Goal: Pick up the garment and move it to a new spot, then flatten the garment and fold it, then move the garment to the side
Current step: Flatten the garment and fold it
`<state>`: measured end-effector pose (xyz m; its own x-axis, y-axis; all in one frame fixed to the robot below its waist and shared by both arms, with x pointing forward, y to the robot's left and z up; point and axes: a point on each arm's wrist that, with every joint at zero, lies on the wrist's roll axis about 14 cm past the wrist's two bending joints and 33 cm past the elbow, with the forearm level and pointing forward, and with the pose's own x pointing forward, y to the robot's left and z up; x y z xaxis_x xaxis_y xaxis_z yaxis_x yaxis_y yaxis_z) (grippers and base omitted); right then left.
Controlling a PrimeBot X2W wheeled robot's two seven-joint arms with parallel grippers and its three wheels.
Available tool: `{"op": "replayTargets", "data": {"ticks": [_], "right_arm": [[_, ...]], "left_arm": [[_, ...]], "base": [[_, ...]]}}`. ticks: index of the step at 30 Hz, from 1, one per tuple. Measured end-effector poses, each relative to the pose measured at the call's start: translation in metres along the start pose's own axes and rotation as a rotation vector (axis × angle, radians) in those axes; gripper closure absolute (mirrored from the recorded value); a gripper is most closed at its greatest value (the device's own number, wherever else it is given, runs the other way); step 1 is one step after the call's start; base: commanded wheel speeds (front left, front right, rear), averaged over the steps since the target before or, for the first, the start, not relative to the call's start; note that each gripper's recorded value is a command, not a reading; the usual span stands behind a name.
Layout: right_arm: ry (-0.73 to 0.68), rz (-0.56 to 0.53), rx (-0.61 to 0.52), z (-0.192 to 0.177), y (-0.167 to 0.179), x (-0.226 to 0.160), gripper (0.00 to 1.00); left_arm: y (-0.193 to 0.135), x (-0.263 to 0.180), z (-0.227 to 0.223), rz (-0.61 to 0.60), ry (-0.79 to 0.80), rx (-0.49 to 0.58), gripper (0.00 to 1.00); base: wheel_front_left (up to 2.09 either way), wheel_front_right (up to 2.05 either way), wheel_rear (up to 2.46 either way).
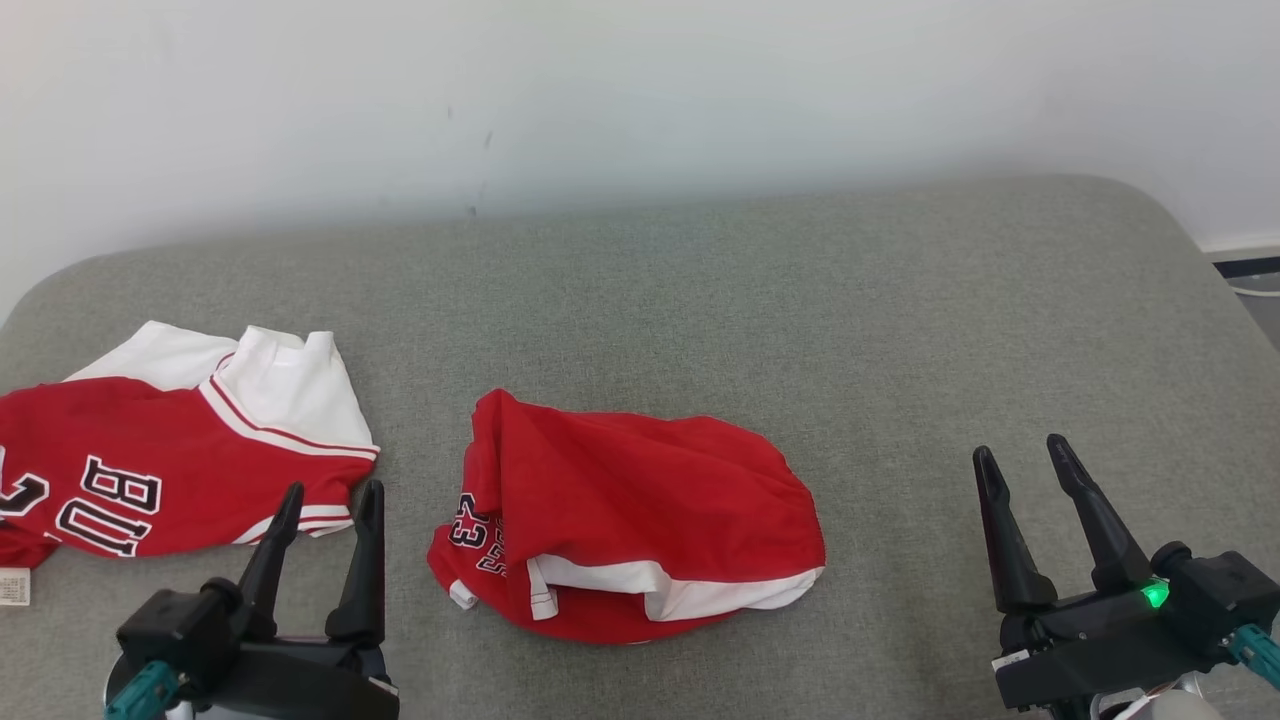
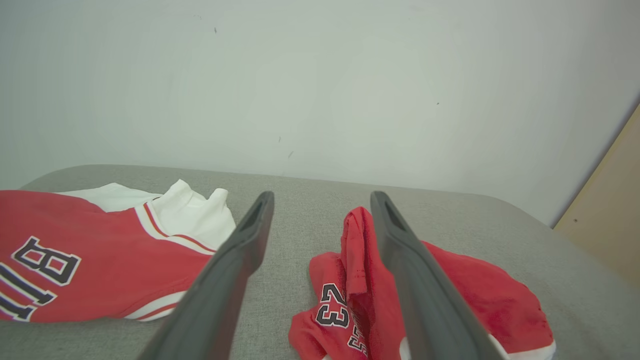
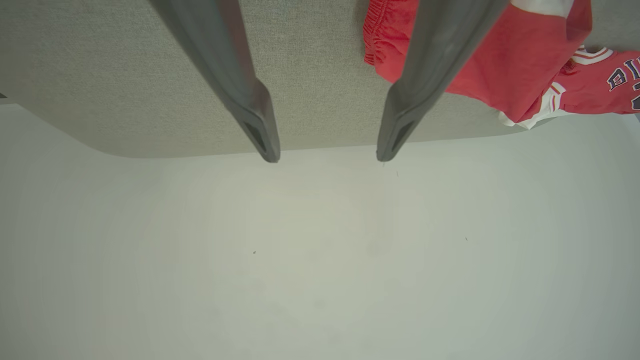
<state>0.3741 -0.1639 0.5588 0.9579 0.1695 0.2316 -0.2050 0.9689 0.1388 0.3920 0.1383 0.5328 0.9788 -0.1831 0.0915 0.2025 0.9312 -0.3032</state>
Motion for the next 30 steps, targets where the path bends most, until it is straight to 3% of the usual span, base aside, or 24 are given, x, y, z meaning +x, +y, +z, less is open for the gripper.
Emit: {"op": "replayTargets", "data": {"ticks": [12,30], "right_arm": [[0.092,-0.018,0.081,-0.033,0.001,-0.002,0.00],[0.462,0.073,0.260,-0.133,0.046,-0.008,0.00]], "left_arm": [[-0.019,-0.007,-0.013,-0.030,0.019,-0.012,0.00],[-0.031,-0.014,-0.035,-0.065,0.067,-0.034,0.00]], "base": [[0.00,0.00,0.00],[0.00,0.00,0.00]]}}
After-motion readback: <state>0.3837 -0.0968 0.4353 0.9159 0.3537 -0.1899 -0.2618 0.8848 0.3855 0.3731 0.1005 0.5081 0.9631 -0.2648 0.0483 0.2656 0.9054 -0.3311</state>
